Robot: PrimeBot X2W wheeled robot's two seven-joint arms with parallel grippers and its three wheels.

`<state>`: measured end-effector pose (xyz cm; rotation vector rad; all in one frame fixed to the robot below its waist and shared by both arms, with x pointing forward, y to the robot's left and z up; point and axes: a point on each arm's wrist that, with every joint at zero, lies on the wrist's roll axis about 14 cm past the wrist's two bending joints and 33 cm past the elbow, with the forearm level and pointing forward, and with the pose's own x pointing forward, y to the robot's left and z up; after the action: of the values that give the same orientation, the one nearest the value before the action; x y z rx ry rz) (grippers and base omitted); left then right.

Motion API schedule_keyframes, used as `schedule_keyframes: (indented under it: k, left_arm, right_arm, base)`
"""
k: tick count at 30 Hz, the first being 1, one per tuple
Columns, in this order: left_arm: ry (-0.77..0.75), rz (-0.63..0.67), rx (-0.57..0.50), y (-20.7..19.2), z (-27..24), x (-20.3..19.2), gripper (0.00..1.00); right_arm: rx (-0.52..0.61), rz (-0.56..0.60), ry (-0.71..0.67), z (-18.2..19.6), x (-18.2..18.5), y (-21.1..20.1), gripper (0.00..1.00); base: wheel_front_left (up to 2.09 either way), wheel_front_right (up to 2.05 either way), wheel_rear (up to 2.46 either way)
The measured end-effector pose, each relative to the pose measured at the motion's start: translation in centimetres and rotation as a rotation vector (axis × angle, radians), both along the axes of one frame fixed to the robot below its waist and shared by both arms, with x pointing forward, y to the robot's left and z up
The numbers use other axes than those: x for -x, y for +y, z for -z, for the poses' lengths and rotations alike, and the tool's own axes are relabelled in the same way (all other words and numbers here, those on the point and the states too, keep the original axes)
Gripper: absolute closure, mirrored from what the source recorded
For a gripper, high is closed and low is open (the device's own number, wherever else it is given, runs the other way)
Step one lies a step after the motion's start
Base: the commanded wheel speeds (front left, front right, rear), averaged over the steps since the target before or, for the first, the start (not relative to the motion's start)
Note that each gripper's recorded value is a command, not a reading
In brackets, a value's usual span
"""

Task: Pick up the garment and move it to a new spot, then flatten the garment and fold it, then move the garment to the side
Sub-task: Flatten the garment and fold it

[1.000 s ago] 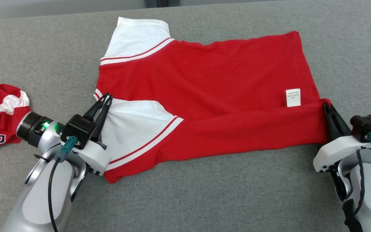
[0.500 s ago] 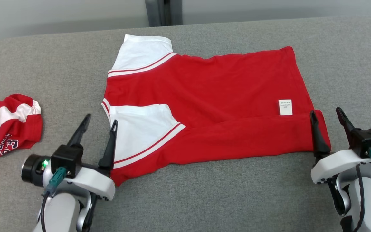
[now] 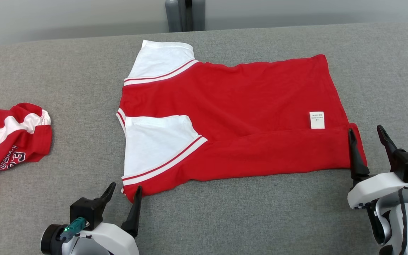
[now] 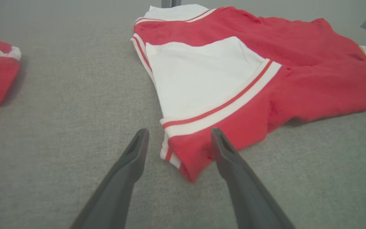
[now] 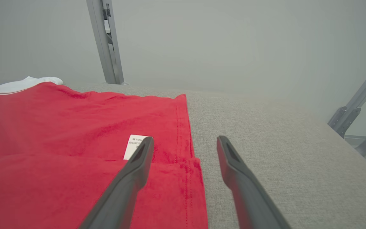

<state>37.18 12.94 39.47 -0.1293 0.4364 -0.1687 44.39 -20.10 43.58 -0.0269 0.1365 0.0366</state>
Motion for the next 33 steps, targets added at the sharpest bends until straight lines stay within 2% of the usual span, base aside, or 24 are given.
schedule_keyframes:
  k: [2,4,5,6,7,8,17,30,31,32,33]
  left_arm:
    - [0.022,0.000,0.000,0.0,0.3,0.2,0.00]
    - [0.066,0.012,-0.003,-0.3,1.0,0.6,0.21]
    - [0.083,0.019,-0.003,-0.4,1.2,0.8,0.38]
    - [0.099,0.021,0.000,-0.5,1.4,0.9,0.60]
    - [0.111,0.022,0.000,-0.5,1.6,1.0,0.87]
    - [0.117,0.023,-0.004,-0.5,1.7,1.1,1.00]
    - [0.113,0.030,-0.011,-0.1,1.2,1.3,1.00]
    - [0.100,0.023,-0.046,1.2,0.7,1.9,1.00]
    - [0.098,0.022,-0.049,1.3,0.7,1.9,1.00]
    - [0.098,0.021,-0.048,1.3,0.7,1.9,1.00]
    - [0.099,0.020,-0.047,1.3,0.7,2.0,1.00]
  right_arm:
    - [0.000,0.000,0.003,0.1,0.0,0.0,0.00]
    - [0.000,0.001,0.012,0.4,0.1,0.0,0.00]
    - [0.000,0.002,0.017,0.6,0.2,-0.1,0.00]
    - [0.000,0.001,0.021,0.7,0.2,0.0,0.00]
    - [-0.004,0.002,0.026,0.8,0.3,0.0,0.00]
    - [-0.007,0.001,0.033,1.0,0.4,0.0,0.00]
    - [-0.065,-0.016,0.125,3.7,2.0,0.8,0.00]
    - [-0.114,0.034,0.220,6.4,3.8,0.0,0.00]
    - [-0.118,0.033,0.227,6.5,3.9,0.1,0.13]
    - [-0.122,0.031,0.235,6.8,4.0,0.3,0.58]
    - [-0.126,0.031,0.242,6.9,4.1,0.4,0.97]
  base:
    - [0.00,0.00,0.00]
    - [0.00,0.00,0.00]
    - [0.00,0.00,0.00]
    - [0.00,0.00,0.00]
    - [0.00,0.00,0.00]
    - [0.00,0.00,0.00]
    - [0.00,0.00,0.00]
    - [0.00,0.00,0.00]
    - [0.00,0.00,0.00]
    - [0.00,0.00,0.00]
    - [0.00,0.00,0.00]
